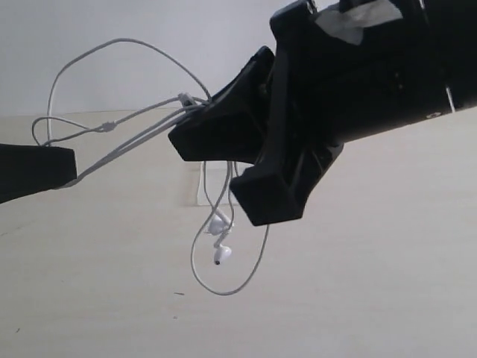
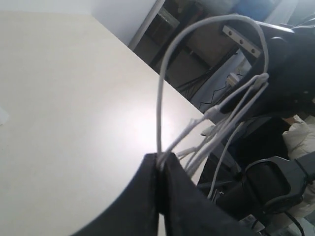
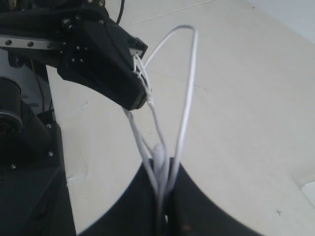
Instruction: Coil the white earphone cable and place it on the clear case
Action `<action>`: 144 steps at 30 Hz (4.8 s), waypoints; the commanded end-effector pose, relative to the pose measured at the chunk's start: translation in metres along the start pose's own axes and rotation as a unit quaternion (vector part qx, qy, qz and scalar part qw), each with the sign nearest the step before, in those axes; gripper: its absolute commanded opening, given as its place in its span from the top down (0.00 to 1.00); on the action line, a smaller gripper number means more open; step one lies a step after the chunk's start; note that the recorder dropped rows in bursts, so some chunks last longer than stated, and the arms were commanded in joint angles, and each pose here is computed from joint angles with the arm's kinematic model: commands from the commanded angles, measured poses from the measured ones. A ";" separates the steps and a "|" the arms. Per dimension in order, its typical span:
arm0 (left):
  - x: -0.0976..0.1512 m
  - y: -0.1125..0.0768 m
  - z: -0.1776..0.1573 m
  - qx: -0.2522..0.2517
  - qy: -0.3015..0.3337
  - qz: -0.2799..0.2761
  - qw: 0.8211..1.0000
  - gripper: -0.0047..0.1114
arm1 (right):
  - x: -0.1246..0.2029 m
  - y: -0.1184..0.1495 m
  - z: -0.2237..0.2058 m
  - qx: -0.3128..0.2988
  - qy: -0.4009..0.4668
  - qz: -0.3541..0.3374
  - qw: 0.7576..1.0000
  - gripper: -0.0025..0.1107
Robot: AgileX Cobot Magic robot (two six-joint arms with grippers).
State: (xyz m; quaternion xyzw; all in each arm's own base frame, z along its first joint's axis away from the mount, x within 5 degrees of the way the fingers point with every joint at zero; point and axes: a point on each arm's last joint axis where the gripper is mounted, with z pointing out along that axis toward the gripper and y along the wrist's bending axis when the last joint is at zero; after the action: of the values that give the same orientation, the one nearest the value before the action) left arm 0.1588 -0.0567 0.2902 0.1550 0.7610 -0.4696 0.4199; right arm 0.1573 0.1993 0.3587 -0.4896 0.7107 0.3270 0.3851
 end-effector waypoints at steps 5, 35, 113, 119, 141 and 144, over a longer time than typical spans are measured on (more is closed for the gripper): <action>0.013 0.013 0.000 -0.053 0.034 -0.005 0.998 0.96 | -0.010 -0.004 -0.010 0.033 -0.029 -0.007 0.999 0.98; 0.006 -0.003 -0.001 0.014 0.028 0.012 0.999 0.50 | 0.000 -0.010 -0.010 0.048 0.083 -0.035 0.995 0.98; 0.007 -0.015 0.008 0.027 0.064 0.015 0.997 0.47 | -0.031 -0.019 0.039 0.022 0.208 0.026 0.978 0.98; 0.006 -0.015 0.008 0.024 0.062 0.016 0.998 0.48 | -0.024 -0.038 0.031 0.078 0.238 0.038 0.967 0.98; 0.008 -0.018 0.007 0.041 0.070 0.012 0.997 0.57 | 0.020 -0.190 0.148 0.219 0.175 0.145 0.949 0.98; 0.008 -0.018 0.007 0.040 0.069 0.013 0.997 0.57 | 0.020 -0.201 0.163 0.219 0.183 0.148 0.947 0.98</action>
State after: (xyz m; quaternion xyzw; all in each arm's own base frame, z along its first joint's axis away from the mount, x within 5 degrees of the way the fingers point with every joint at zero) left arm 0.1478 -0.0727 0.2938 0.2156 0.7677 -0.4802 0.3656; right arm 0.3676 0.2614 0.2492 -0.3387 0.8848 0.1268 0.2938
